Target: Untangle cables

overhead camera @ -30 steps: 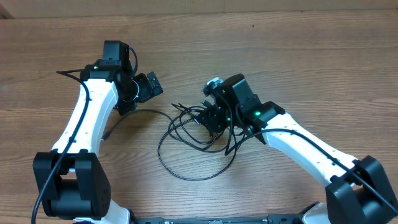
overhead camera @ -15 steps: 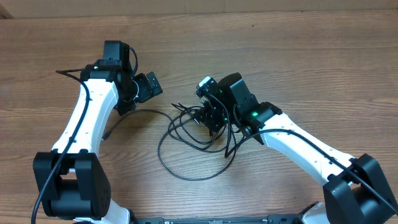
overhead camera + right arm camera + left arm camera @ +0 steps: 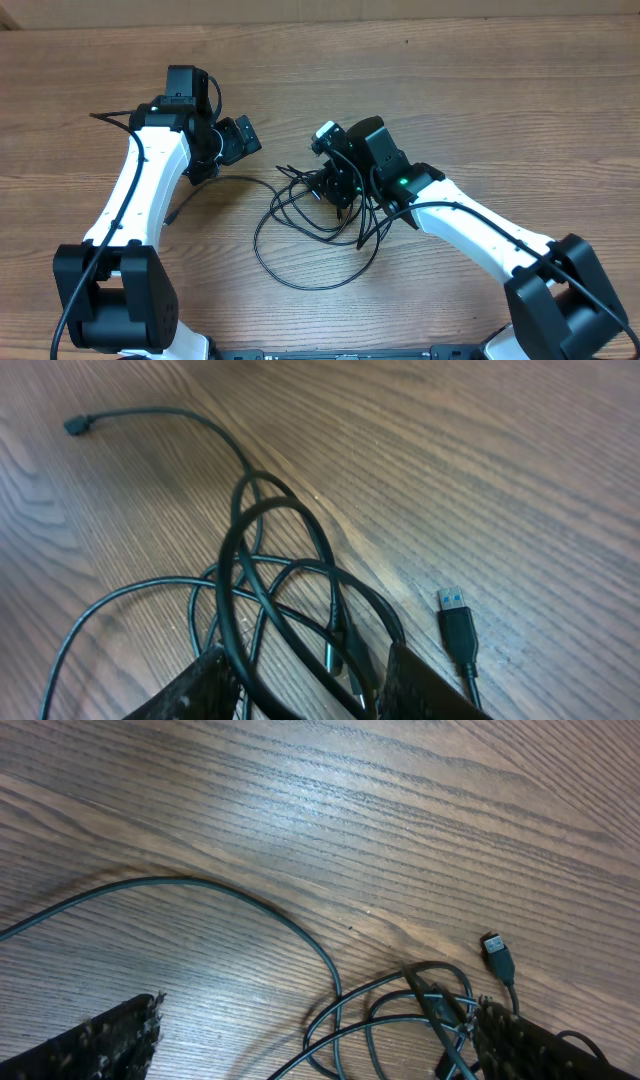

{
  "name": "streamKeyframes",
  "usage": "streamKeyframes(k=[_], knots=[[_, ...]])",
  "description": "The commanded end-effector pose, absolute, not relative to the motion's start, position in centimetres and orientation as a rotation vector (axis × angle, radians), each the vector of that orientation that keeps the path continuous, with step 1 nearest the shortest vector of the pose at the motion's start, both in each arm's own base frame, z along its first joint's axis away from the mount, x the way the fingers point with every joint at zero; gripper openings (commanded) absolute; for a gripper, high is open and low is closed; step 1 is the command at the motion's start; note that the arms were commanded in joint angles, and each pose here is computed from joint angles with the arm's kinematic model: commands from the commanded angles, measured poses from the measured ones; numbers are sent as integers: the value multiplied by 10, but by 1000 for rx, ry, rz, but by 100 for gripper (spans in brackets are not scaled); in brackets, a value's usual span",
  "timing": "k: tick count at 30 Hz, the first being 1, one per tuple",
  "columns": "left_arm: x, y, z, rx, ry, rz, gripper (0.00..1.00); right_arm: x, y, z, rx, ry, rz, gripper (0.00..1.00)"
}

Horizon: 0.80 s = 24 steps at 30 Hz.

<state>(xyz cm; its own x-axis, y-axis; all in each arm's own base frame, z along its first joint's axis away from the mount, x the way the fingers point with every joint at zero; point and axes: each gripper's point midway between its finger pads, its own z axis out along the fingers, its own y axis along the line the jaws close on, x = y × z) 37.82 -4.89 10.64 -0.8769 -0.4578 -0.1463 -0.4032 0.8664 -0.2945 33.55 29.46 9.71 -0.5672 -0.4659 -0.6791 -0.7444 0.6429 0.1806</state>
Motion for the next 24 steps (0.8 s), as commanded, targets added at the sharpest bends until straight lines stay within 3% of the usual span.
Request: streamKeyframes(k=[1, 3, 6, 13, 24], knots=[[377, -46, 100, -687, 2838, -354, 100, 337, 298, 91, -951, 2263, 616, 33], [377, -46, 100, -687, 2838, -353, 99, 340, 300, 95, -946, 2241, 619, 13], [377, -46, 100, -687, 2838, -354, 100, 344, 303, 106, -934, 2206, 626, 4], [377, -46, 100, -687, 2838, -354, 100, 344, 304, 168, -871, 2104, 664, 4], [377, -46, 100, -687, 2838, -354, 100, 299, 272, 339, -794, 1685, 689, 4]])
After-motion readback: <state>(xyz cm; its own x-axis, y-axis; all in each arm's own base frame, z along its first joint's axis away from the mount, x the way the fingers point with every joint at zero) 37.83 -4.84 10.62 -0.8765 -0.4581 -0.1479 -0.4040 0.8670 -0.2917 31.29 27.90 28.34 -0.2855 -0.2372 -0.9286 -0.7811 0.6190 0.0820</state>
